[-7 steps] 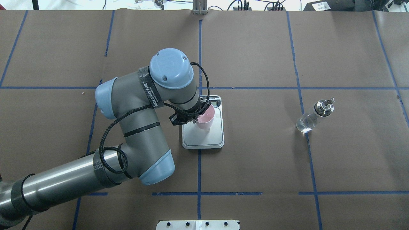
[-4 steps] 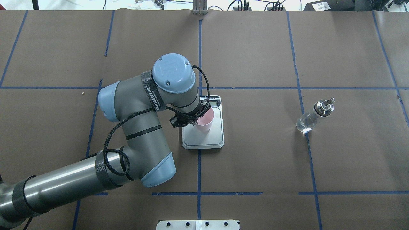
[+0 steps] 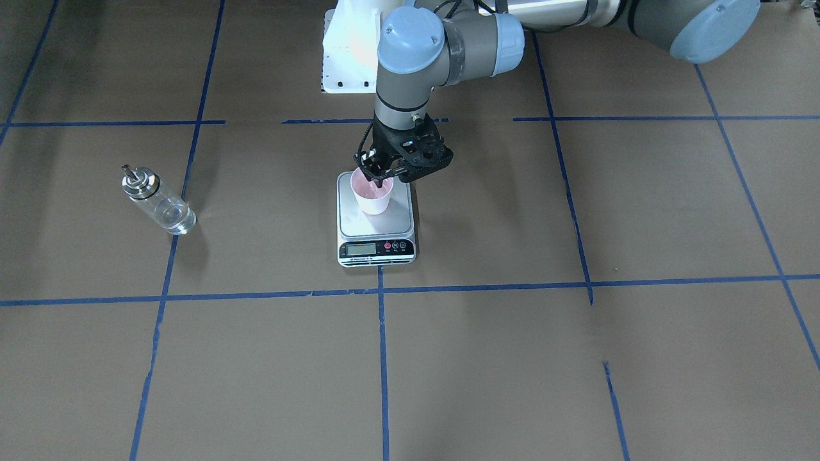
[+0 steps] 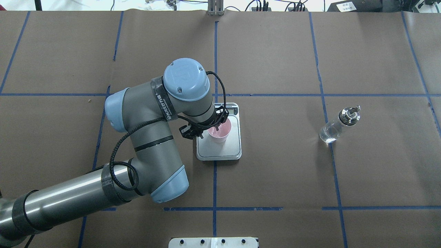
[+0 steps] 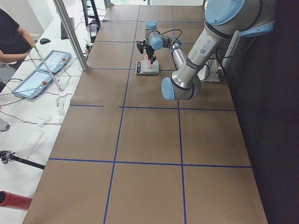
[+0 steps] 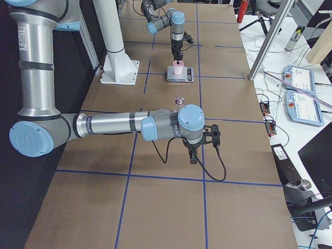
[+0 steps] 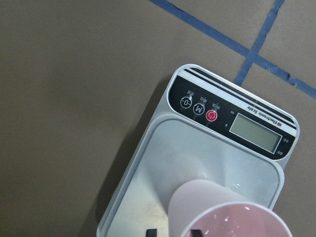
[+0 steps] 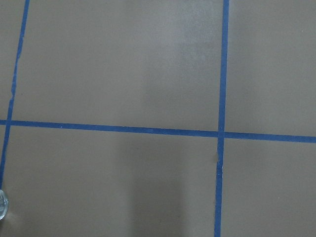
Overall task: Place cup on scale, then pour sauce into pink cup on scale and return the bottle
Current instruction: 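Open the left gripper and withdraw it from the cup while the right arm reaches in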
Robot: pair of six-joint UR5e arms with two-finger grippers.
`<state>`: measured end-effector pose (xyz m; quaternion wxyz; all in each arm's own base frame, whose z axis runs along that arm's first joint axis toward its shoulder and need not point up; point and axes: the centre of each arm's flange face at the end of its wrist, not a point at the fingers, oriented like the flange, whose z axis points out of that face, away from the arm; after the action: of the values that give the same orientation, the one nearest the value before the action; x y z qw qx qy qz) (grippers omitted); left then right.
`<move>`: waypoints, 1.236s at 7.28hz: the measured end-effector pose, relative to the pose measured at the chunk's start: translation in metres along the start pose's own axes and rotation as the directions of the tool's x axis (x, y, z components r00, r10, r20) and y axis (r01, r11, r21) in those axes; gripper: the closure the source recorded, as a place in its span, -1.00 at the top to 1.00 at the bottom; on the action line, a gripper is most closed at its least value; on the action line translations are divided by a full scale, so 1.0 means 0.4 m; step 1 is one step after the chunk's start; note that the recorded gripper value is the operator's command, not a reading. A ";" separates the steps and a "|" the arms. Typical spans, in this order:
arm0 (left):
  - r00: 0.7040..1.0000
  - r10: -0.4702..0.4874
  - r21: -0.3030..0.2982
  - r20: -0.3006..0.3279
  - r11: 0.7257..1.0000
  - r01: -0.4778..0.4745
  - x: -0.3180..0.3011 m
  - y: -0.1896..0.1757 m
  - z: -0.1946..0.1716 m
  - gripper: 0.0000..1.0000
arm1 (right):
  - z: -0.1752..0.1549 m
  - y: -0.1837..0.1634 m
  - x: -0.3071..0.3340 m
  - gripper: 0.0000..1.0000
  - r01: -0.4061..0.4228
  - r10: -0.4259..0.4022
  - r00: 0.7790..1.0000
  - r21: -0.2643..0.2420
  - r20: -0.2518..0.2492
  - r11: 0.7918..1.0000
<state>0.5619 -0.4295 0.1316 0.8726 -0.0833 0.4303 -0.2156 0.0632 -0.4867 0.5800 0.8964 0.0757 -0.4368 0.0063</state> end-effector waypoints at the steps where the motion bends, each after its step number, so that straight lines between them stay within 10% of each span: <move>1: 1.000 0.010 -0.002 -0.016 1.000 -0.010 -0.003 0.007 -0.029 1.00 | -0.003 -0.001 -0.005 1.00 0.001 -0.001 1.000 0.001 0.002 1.000; 9: 0.983 0.166 0.007 -0.082 0.986 -0.166 -0.223 -0.057 -0.288 1.00 | -0.202 0.231 -0.708 1.00 -0.117 0.117 0.993 -0.007 0.028 0.993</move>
<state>0.4162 -0.4053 0.1320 0.8692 -0.0379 0.4712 -0.1452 -0.0560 -0.3683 0.3209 0.8883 0.0477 -0.4533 0.0568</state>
